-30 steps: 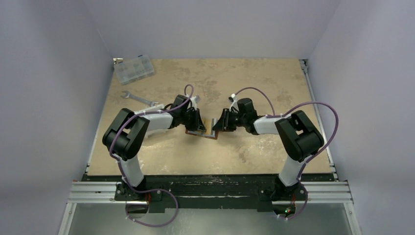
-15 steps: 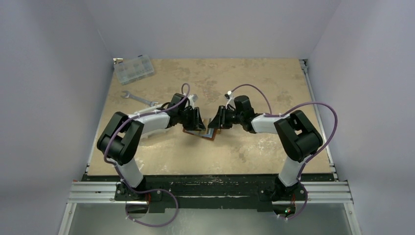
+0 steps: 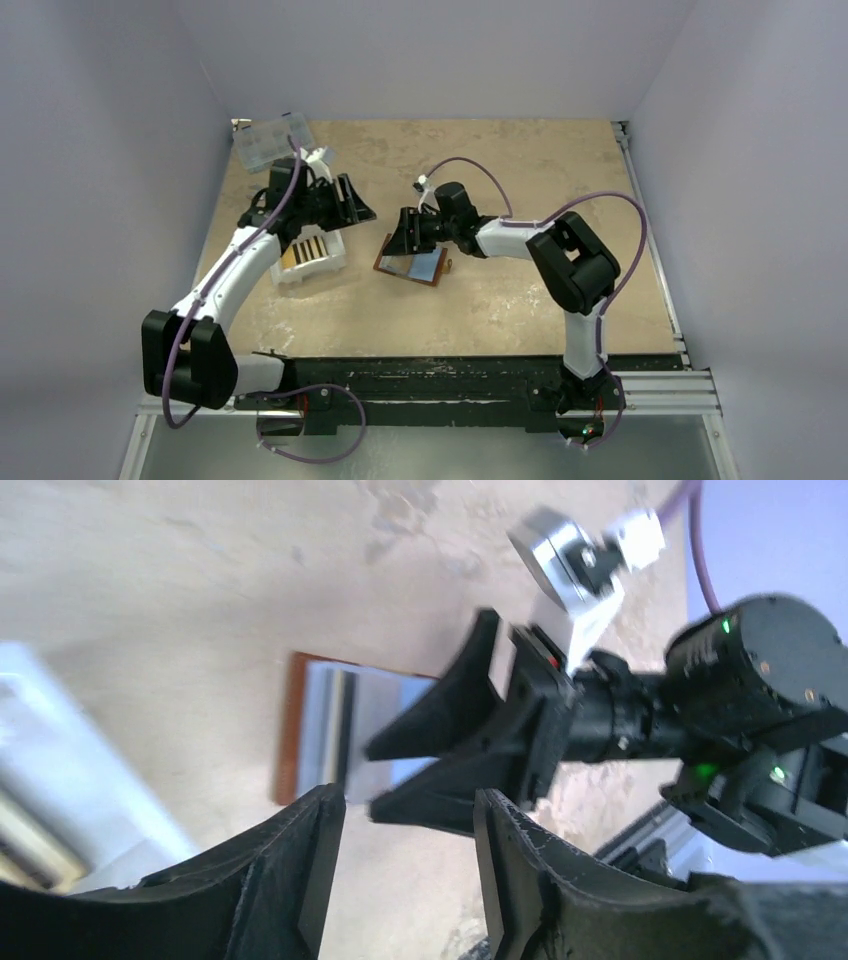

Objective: Put the credit cards into the card holder
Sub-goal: Turn over the card slot in the card holder, then pick up the credit card from the storage box.

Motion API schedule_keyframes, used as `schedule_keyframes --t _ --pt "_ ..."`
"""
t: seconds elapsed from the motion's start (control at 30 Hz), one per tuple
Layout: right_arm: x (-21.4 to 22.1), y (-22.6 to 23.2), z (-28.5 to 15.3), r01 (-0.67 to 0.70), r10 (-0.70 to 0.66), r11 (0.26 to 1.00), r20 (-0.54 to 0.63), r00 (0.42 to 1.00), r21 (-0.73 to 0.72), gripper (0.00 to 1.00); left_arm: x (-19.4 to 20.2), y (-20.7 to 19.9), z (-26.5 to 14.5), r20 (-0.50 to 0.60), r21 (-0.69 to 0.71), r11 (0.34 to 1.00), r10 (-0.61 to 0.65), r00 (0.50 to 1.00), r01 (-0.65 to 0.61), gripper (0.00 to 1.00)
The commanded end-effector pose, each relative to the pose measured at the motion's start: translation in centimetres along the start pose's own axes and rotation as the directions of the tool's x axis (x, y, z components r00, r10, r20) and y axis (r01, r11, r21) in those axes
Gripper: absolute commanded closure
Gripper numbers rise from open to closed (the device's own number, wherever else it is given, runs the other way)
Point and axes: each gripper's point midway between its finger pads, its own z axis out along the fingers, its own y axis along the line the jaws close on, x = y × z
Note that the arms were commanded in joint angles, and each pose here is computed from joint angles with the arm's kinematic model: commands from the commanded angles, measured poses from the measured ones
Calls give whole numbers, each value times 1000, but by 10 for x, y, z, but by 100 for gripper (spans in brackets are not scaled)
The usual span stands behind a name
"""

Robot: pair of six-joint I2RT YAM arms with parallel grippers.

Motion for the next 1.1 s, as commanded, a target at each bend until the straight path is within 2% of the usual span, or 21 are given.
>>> schedule_keyframes --t 0.0,0.1,0.23,0.3,0.4,0.57,0.73,0.8,0.9,1.07 --pt "-7 4 -24 91 -94 992 31 995 84 33 -27 25 -35 65 -119 992 45 997 -37 45" --pt "8 -7 -24 122 -119 982 -26 993 142 31 -34 52 -39 98 -189 982 18 995 1 42" --pt "29 -26 -25 109 -101 978 -57 993 179 37 -32 91 -38 106 -268 960 -51 993 78 37" --pt "38 -34 -31 125 -112 972 -76 991 200 38 -34 113 -45 135 -308 943 -90 987 128 36" --pt "47 -51 -38 128 -108 960 -90 990 249 44 -32 136 -52 156 -351 920 -123 980 172 36" --pt "53 -93 -61 51 -33 931 -56 998 361 48 -18 169 -57 130 -448 874 -148 980 191 37" --pt "52 -114 -91 29 -22 895 -20 1000 446 46 -12 178 -55 115 -467 864 -151 982 188 37" --pt "55 -117 -96 38 -24 891 -36 999 452 45 -10 181 -54 104 -474 861 -151 983 183 37" --pt "53 -98 -96 71 -52 924 -62 997 375 40 -9 184 -53 81 -485 858 -148 986 168 38" --pt "23 -58 -99 99 -97 953 -21 995 285 35 -6 187 -52 55 -491 860 -128 990 139 39"
